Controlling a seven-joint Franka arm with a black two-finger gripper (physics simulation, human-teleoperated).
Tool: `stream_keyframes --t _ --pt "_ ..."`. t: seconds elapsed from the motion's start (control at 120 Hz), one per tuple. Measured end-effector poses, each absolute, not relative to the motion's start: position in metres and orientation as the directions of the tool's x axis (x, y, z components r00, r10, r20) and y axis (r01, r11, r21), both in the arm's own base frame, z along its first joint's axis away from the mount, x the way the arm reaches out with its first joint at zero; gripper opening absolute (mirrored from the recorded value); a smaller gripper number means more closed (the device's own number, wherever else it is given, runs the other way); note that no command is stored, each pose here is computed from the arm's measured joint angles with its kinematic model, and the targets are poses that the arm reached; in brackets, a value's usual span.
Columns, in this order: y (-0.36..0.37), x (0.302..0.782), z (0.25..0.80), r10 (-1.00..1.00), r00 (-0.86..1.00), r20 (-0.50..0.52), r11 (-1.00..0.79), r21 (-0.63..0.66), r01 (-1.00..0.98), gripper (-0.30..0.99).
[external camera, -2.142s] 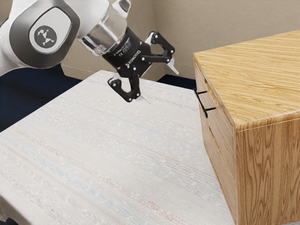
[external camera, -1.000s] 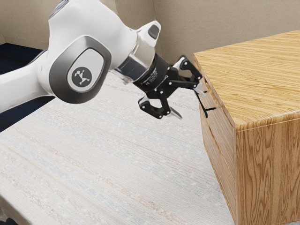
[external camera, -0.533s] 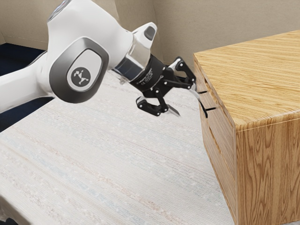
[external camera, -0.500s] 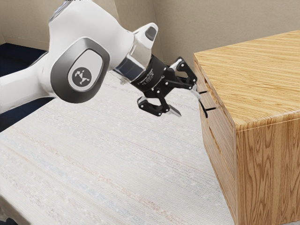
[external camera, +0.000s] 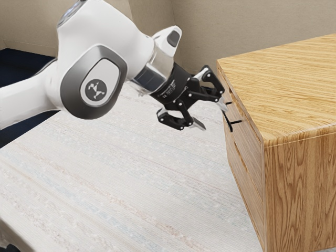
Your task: Pull the drawer handle with one arm to open the drawer
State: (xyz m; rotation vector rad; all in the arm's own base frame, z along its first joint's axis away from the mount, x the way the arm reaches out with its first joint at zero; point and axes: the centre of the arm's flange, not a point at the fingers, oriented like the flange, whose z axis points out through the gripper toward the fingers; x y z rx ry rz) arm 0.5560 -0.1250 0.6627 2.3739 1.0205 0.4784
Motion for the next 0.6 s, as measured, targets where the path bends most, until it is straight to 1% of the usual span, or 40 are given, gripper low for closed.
stream_keyframes --t 0.117,0.275,0.6 --pt "-0.132 0.563 0.651 0.749 0.654 0.103 -0.582 0.574 0.576 0.37" --pt "-0.131 0.565 0.649 0.747 0.658 0.096 -0.577 0.585 0.57 0.35" --pt "-0.118 0.569 0.648 0.746 0.657 0.105 -0.582 0.582 0.568 0.24"
